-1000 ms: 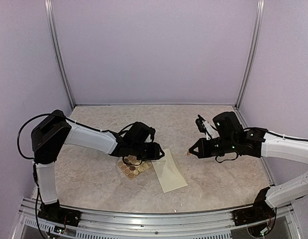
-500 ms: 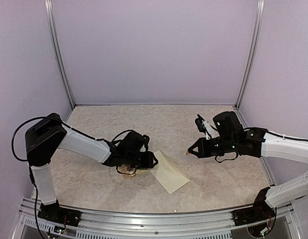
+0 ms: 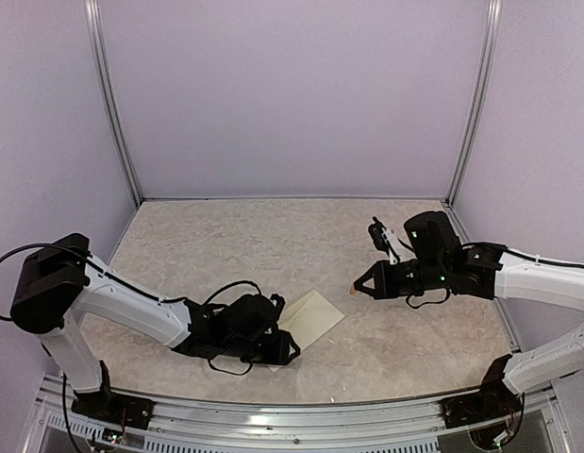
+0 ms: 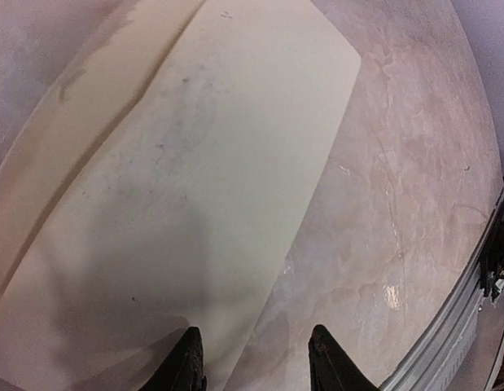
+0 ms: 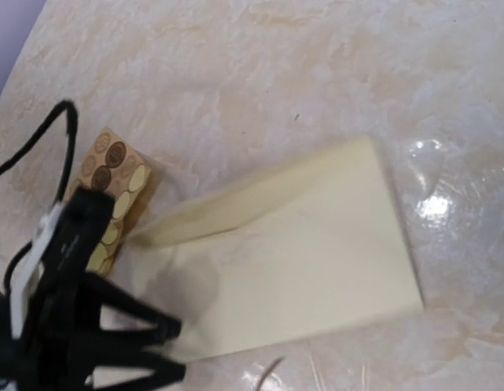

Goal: Place the letter into the envelope and seal it

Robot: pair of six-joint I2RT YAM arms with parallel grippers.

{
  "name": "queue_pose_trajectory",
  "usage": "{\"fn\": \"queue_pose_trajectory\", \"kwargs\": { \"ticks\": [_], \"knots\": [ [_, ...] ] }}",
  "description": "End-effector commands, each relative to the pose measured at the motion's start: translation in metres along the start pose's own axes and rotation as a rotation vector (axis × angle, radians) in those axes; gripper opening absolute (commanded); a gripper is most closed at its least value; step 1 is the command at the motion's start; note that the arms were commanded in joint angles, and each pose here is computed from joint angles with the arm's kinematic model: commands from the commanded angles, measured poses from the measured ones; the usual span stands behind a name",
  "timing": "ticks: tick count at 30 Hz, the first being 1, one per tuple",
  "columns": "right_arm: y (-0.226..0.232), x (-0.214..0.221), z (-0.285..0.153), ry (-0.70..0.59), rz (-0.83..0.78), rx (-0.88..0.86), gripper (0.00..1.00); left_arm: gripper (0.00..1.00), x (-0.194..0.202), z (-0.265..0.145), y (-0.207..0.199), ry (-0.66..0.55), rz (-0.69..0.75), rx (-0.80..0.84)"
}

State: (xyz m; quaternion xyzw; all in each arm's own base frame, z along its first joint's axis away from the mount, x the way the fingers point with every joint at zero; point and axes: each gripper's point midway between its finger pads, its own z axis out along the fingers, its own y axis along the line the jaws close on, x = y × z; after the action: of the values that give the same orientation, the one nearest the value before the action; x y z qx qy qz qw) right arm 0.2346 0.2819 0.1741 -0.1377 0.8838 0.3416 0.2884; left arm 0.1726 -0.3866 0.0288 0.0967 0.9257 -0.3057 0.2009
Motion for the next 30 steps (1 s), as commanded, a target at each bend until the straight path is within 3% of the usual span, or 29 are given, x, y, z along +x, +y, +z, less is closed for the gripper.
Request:
{"fn": "queue_pose_trajectory", "kwargs": {
  "ticks": [1,8,13,21,30],
  "knots": [
    [-0.001,0.003,0.002,0.006,0.006,-0.015,0.00,0.42,-0.001,-0.019,-0.005,-0.028,-0.019,-0.033],
    [0.007,0.001,0.005,0.019,-0.025,-0.050,0.00,0.42,-0.059,-0.072,-0.031,-0.193,0.008,-0.009],
    [0.010,0.002,0.008,0.026,-0.034,-0.066,0.00,0.42,-0.086,-0.087,-0.009,-0.237,-0.027,-0.038],
    [0.014,0.001,0.011,0.038,-0.051,-0.083,0.00,0.33,-0.103,-0.081,0.029,-0.264,-0.055,-0.110],
    [0.021,0.005,0.020,0.071,-0.080,-0.090,0.00,0.17,-0.083,-0.042,0.050,-0.191,-0.050,-0.158]
  ]
}}
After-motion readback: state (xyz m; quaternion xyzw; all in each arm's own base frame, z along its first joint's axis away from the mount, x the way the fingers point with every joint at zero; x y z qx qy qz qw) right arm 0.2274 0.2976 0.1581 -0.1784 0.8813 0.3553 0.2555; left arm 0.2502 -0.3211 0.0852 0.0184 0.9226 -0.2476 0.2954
